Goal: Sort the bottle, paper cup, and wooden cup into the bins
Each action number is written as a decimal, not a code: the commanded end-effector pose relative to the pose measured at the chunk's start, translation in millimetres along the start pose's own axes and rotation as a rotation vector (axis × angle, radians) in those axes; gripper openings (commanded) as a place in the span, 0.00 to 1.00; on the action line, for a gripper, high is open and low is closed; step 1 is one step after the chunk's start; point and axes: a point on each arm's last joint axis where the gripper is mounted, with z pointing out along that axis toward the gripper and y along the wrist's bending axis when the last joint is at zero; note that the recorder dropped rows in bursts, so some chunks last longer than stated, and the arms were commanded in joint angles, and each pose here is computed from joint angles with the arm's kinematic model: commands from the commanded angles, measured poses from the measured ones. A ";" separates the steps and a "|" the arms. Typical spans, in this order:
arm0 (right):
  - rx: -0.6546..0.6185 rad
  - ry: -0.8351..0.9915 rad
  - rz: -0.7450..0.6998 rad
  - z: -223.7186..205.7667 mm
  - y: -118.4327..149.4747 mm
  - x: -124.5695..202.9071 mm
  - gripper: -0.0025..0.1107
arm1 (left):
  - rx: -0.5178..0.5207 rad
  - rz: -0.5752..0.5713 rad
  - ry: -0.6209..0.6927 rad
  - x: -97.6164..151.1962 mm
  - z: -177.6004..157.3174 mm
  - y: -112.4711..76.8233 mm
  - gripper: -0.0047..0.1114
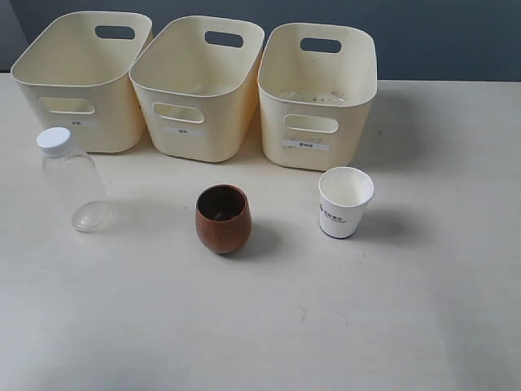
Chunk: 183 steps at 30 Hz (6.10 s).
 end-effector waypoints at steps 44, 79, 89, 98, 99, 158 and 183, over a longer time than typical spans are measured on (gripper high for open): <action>0.021 -0.178 0.493 -1.8 -5.6 -14.6 0.02 | -0.002 -0.009 -0.005 -1.8 -0.1 0.4 0.04; -0.493 0.102 -0.321 110.0 82.9 -272.6 0.02 | 0.018 -0.005 -0.009 -2.0 -0.1 -0.8 0.04; -0.670 0.350 -0.691 176.1 113.8 -230.0 0.02 | 0.018 -0.005 -0.009 -2.0 -0.1 -0.8 0.04; -0.850 0.761 -0.868 217.1 147.8 -146.4 0.02 | 0.018 -0.005 -0.009 -2.0 -0.1 -0.8 0.04; -0.853 0.823 -0.883 220.4 150.2 -135.3 0.02 | 0.018 -0.005 -0.009 -2.0 -0.1 -0.8 0.04; -0.801 1.455 -0.987 272.9 184.5 63.0 0.03 | 0.018 -0.005 -0.009 -2.0 -0.1 -0.8 0.04; -0.747 0.874 -0.997 249.8 194.9 -74.3 0.02 | 0.018 -0.005 -0.009 -2.0 -0.1 -0.8 0.04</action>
